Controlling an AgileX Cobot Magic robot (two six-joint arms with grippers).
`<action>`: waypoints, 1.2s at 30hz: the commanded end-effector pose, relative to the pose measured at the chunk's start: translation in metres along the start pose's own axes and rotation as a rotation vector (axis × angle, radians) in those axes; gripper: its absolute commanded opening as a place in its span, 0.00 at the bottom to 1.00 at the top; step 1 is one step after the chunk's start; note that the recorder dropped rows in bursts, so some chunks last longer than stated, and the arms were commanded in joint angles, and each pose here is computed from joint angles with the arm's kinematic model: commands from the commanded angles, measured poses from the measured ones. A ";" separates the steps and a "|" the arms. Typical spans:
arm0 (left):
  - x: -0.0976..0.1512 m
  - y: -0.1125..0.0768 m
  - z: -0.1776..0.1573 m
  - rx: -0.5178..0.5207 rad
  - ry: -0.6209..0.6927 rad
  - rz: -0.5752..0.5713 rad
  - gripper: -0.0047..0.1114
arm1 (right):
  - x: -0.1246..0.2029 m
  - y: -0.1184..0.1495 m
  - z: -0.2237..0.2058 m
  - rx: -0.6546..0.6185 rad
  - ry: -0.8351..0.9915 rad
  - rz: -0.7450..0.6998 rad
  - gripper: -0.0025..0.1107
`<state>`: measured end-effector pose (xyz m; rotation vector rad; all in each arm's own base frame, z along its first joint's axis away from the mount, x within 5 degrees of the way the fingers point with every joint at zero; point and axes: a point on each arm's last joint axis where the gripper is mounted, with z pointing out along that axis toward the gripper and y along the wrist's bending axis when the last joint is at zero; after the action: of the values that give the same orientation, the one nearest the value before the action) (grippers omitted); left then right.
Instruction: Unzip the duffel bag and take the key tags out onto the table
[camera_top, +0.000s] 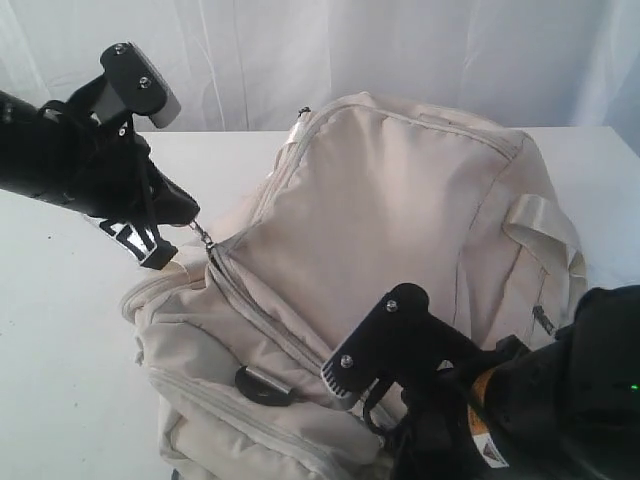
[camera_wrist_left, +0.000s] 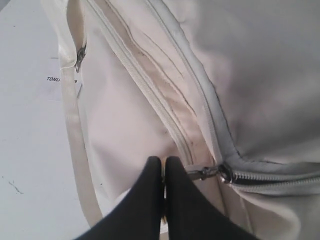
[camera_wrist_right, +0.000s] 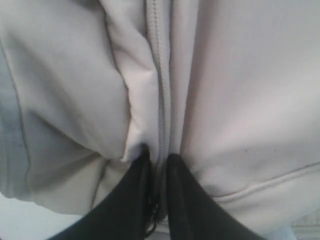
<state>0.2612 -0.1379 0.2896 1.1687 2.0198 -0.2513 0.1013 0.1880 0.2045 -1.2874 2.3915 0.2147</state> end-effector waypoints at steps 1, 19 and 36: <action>-0.006 0.008 -0.007 -0.051 -0.061 -0.032 0.04 | 0.020 0.002 -0.012 -0.049 0.091 0.100 0.19; -0.018 -0.015 -0.025 0.150 -0.187 0.077 0.04 | -0.052 0.009 -0.059 -0.176 -0.692 0.009 0.59; -0.020 -0.020 -0.033 0.176 -0.200 0.083 0.04 | -0.131 0.024 0.020 -0.128 -0.510 -0.087 0.53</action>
<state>0.2371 -0.1444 0.3167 1.2935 1.8120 -0.4584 0.1460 0.3060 0.2461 -1.1881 1.8954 0.6343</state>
